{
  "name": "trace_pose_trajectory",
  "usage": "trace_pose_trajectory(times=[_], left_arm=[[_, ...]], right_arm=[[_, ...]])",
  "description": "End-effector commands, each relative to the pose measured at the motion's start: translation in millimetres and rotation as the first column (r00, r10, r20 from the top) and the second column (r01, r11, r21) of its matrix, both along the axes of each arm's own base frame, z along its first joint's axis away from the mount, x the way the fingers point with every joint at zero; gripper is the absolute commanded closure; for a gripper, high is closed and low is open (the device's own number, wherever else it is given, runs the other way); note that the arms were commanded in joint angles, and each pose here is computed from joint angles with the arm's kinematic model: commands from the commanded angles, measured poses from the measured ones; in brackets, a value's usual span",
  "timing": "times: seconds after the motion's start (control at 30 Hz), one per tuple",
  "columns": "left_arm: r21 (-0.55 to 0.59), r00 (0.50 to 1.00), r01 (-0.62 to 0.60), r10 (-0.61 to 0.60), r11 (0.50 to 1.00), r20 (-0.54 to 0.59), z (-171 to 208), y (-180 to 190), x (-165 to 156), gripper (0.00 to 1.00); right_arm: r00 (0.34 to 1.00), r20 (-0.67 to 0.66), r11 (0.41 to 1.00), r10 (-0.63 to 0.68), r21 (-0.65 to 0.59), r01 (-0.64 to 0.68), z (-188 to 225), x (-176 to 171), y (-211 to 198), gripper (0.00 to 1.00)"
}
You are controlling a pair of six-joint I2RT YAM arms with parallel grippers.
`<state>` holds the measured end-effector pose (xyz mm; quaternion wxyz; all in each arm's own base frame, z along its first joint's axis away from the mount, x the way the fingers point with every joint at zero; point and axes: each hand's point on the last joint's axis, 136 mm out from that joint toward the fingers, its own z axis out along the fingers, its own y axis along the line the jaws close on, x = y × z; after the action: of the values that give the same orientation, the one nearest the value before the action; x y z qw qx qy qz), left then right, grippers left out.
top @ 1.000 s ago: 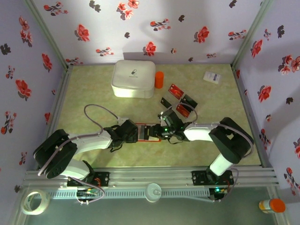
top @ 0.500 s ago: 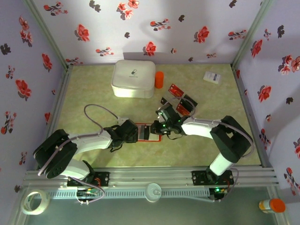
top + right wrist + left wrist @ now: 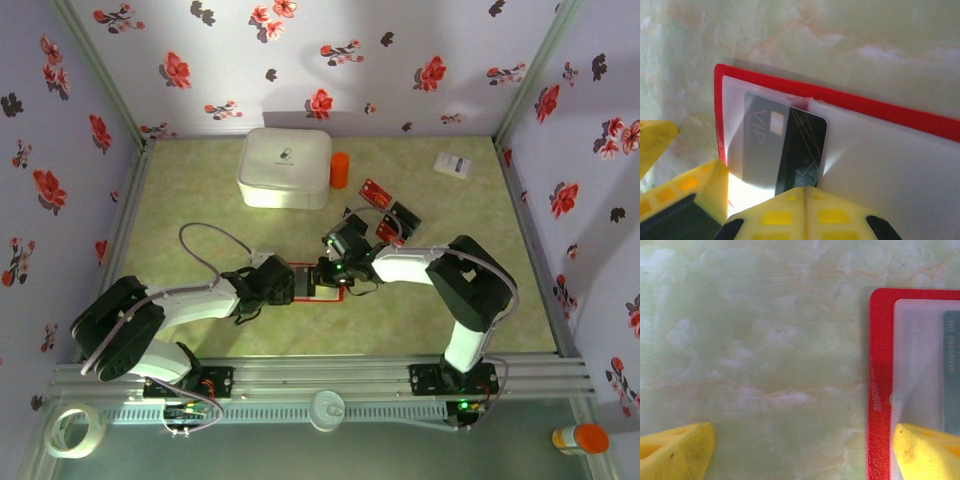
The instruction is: Put the credit cards into the card holder
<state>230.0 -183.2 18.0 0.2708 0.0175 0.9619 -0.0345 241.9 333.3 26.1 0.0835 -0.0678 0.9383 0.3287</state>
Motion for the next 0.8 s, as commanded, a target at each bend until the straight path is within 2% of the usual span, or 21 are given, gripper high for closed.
trace_pose_trajectory(times=[0.0,0.17,0.33,0.77], left_arm=[[0.131,0.992,-0.016,0.032,0.991,-0.120,-29,35,-31,0.08],[0.130,0.993,-0.017,0.033,0.991,-0.118,-28,34,-30,0.08],[0.128,0.993,-0.014,0.030,0.992,-0.118,-28,34,-30,0.08],[0.068,0.998,-0.023,0.027,0.997,-0.061,2,24,-20,0.07]], right_arm=[[1.000,-0.015,0.999,0.013,-0.034,-0.013,-11,-2,6,0.93],[1.000,-0.019,1.000,0.025,-0.017,-0.025,-6,-2,16,0.95],[1.000,0.021,0.999,0.013,-0.032,-0.013,10,0,8,0.95],[0.999,0.047,0.998,-0.011,-0.063,0.014,17,1,-1,0.99]])
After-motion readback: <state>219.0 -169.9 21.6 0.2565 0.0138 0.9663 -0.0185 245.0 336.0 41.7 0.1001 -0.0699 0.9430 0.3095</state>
